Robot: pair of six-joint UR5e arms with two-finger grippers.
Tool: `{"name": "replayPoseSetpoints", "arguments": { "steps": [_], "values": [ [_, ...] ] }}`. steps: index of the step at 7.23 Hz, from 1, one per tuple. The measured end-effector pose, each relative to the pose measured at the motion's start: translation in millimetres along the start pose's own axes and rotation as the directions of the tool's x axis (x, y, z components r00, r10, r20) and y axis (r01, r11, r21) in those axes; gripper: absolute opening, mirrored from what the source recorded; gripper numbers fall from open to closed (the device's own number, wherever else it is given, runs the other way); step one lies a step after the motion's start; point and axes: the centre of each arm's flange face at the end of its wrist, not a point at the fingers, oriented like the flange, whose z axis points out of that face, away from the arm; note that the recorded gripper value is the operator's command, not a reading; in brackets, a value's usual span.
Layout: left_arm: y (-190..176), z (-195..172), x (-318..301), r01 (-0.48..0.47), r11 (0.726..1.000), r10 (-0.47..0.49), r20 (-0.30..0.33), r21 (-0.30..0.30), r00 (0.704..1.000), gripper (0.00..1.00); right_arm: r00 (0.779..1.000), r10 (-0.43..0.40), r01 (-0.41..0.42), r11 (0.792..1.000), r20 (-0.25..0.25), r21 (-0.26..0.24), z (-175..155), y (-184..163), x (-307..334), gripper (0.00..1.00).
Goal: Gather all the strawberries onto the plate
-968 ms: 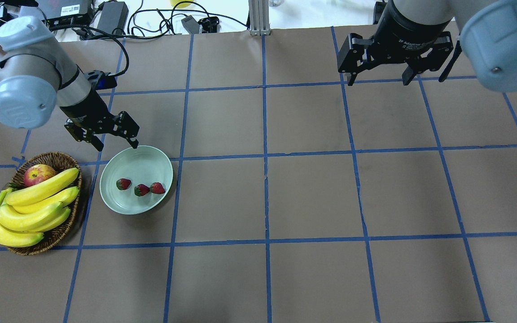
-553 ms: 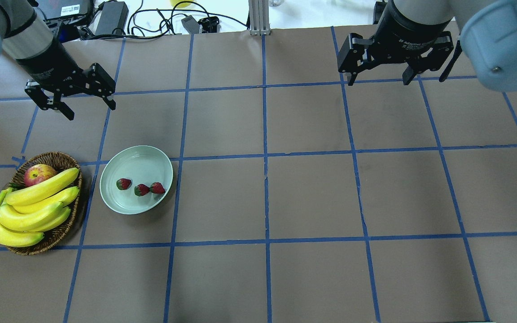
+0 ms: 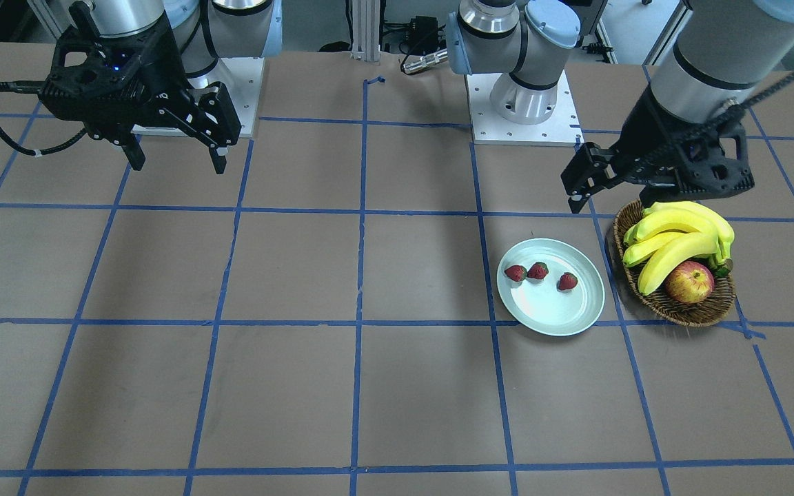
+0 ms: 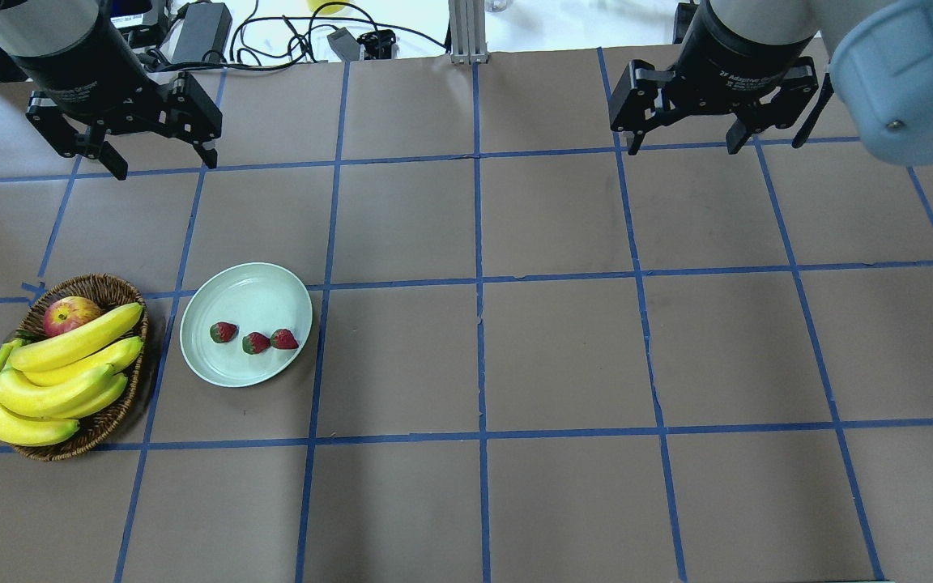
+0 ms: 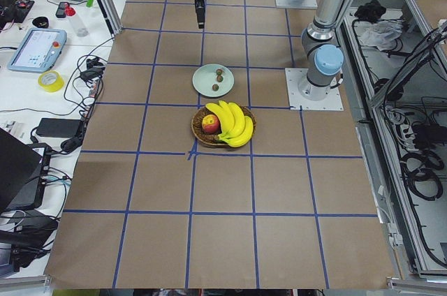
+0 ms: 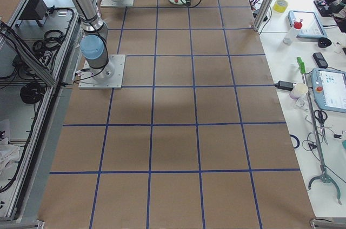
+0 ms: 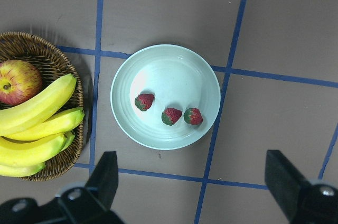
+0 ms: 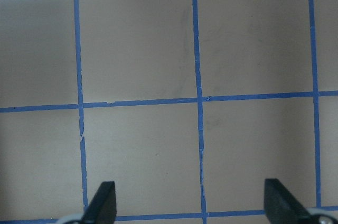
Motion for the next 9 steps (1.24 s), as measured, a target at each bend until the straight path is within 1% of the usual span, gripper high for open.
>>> {"name": "replayPoseSetpoints", "arguments": {
  "steps": [2, 4, 9],
  "values": [
    [11.5, -5.2, 22.1, -0.020, 1.000, 0.020, -0.008, 0.014, 1.000, 1.00, 1.000, 0.000, 0.000, 1.000, 0.000, 0.000, -0.1, 0.0, -0.2, 1.00],
    [15.6, -10.2, 26.3, -0.025, 0.999, 0.026, -0.014, 0.028, 1.000, 1.00, 1.000, 0.000, 0.000, 1.000, 0.000, 0.000, -0.2, 0.0, -0.2, 1.00],
    [20.0, -12.4, 26.0, -0.034, 0.999, 0.034, -0.015, 0.034, 0.999, 1.00, 1.000, 0.000, 0.000, 1.000, 0.000, 0.000, 0.0, -0.1, 0.3, 1.00]
  ]
}}
